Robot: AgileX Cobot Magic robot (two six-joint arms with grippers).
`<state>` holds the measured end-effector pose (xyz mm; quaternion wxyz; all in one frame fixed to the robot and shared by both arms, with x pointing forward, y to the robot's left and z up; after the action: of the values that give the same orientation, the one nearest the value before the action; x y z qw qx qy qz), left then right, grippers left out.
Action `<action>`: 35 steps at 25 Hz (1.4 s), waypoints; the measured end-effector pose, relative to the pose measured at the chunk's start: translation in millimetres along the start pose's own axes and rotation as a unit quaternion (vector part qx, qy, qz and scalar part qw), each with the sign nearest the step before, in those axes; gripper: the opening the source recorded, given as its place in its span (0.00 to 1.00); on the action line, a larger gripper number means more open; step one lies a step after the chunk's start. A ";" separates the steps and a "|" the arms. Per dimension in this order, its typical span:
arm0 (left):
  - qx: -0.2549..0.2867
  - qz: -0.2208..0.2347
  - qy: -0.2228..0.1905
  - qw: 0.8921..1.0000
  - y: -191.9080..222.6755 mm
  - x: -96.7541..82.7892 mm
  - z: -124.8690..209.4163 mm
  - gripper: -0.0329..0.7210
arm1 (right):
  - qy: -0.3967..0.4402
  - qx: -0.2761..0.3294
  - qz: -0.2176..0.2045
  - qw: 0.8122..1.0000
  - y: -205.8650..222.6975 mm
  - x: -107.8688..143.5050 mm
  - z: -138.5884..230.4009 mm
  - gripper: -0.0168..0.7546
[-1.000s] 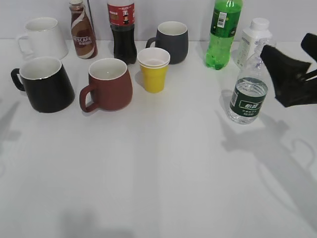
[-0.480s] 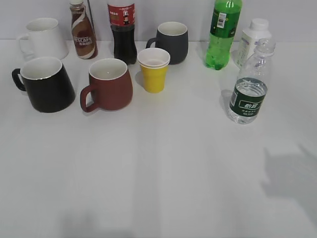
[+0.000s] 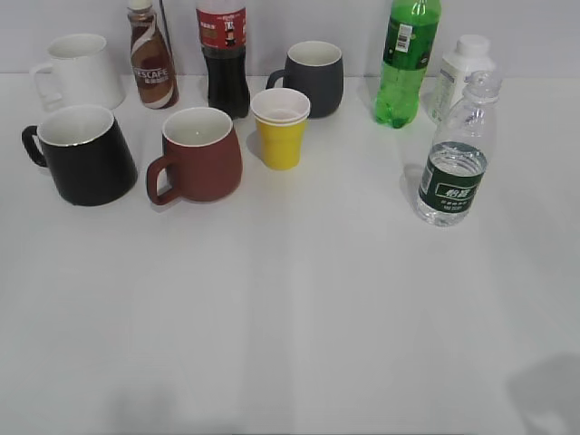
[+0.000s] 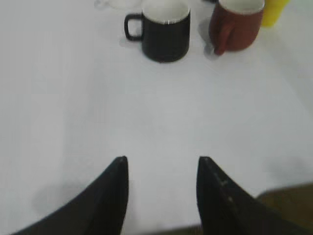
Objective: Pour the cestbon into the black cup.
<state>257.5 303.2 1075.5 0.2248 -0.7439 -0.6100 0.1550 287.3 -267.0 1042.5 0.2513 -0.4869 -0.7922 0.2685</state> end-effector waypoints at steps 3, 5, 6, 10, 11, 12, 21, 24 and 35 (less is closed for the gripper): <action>0.014 0.000 0.003 1.000 -1.7 -0.3 25.6 0.51 | -0.006 0.004 -0.004 1.000 -3.5 0.5 4.9 0.76; 0.003 0.000 0.003 1.000 -5.5 -0.2 32.4 0.51 | -0.010 -0.006 -0.005 1.000 -5.2 0.3 6.8 0.76; -0.001 0.000 0.003 1.000 -6.5 -0.2 33.2 0.51 | -0.013 -0.010 -0.005 1.000 -4.6 0.0 8.5 0.76; -0.023 0.004 0.002 1.000 -3.4 -1.4 29.6 0.51 | -0.014 -0.020 -0.006 1.000 -5.7 -0.3 10.8 0.76; -0.036 0.009 0.000 0.999 -0.4 -2.6 27.7 0.51 | -0.014 -0.022 -0.006 1.000 -5.9 -0.2 10.5 0.76; -0.043 0.015 0.001 0.999 2.8 -4.1 27.1 0.51 | -0.014 -0.022 -0.006 1.000 -5.9 -0.2 10.3 0.76; -0.052 0.027 0.005 0.998 5.3 -7.0 26.0 0.45 | -0.014 -0.026 -0.007 1.000 -5.8 -0.2 9.6 0.76; -0.052 0.027 0.005 0.998 5.3 -7.0 26.0 0.42 | -0.014 -0.026 -0.007 1.000 -5.8 -0.2 9.6 0.75; -0.050 -0.037 -0.027 0.998 5.1 -5.1 26.2 0.36 | 0.056 -0.073 0.077 0.993 -14.1 -9.0 11.7 0.74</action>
<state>247.5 301.2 1050.3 0.1765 -0.7264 -0.6501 0.1363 274.2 -282.7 1042.2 0.2381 -0.5782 -0.7540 0.2011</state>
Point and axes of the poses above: a point on each arm's last joint axis where the gripper is mounted, y pointing out along that axis toward the gripper, x along the wrist's bending axis when the last joint is at zero, z = x × y, the point moved 2 cm from there along y, pointing out along that axis toward the gripper, and after that the axes turned 4 degrees about y, right-handed, at the moved point
